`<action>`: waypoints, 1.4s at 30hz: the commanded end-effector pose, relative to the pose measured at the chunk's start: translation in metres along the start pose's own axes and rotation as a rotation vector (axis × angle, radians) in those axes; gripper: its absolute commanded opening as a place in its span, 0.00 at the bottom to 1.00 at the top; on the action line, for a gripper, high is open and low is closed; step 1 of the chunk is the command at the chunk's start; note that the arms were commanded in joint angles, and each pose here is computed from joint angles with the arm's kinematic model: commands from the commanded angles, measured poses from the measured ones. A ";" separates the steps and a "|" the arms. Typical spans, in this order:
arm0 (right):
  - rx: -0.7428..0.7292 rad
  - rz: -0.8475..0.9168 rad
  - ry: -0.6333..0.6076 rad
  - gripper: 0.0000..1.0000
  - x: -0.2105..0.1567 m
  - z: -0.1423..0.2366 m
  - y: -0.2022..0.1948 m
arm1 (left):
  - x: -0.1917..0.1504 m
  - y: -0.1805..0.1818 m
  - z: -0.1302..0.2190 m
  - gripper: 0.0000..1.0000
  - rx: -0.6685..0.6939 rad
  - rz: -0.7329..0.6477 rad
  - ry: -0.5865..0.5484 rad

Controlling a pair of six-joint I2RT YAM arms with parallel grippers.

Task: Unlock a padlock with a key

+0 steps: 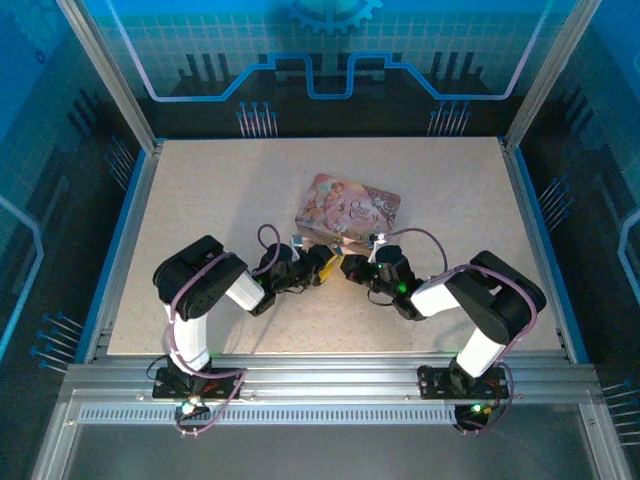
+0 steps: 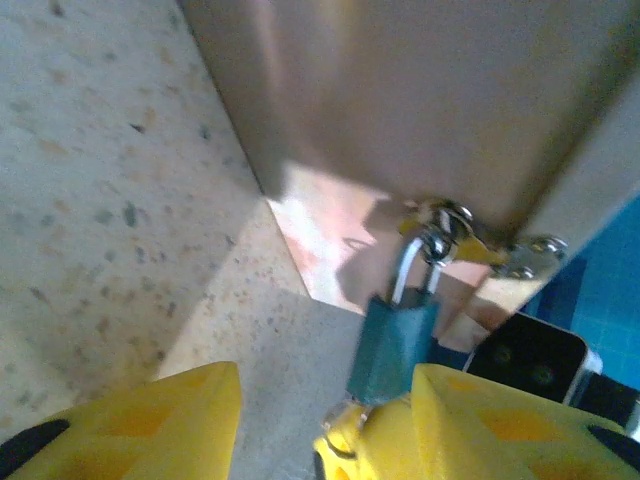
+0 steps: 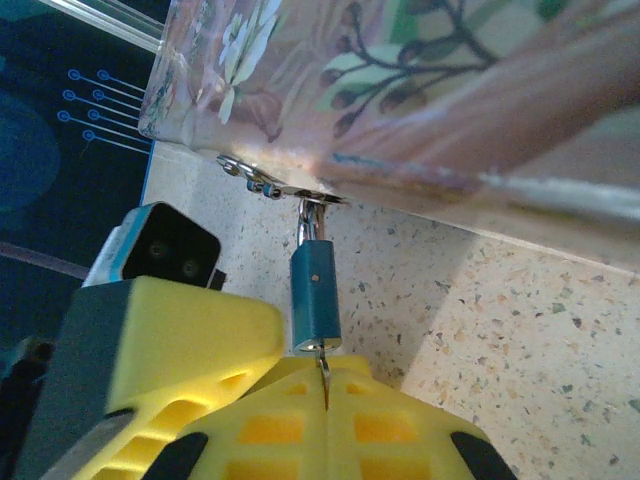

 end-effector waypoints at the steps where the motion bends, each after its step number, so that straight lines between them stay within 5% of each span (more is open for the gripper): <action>1: -0.008 -0.036 0.040 0.01 -0.009 -0.004 -0.003 | 0.016 -0.026 -0.003 0.49 -0.132 -0.014 -0.074; 9: -0.007 -0.040 0.039 0.01 -0.009 -0.005 -0.003 | 0.019 -0.033 -0.010 0.48 -0.162 -0.023 -0.072; 24: -0.001 -0.053 0.036 0.03 -0.009 -0.002 -0.002 | 0.022 -0.025 -0.011 0.21 -0.152 -0.008 -0.102; 30: 0.020 -0.045 0.057 0.13 -0.009 0.001 0.000 | 0.022 -0.029 -0.007 0.07 -0.153 -0.028 -0.102; 42: -0.019 0.051 0.037 0.44 -0.002 0.032 -0.003 | 0.016 -0.028 0.003 0.06 -0.087 0.016 -0.093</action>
Point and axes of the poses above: each hand's point on the last joint's axis, 136 mm out from that joint toward the fingers, its own z axis back along the fingers, its own y axis along the line the jaws close on, x = y × z, the point moved 3 cm from there along z, back along the fingers, and after that the axes turned 12 degrees about -z, right-handed, at the moved point
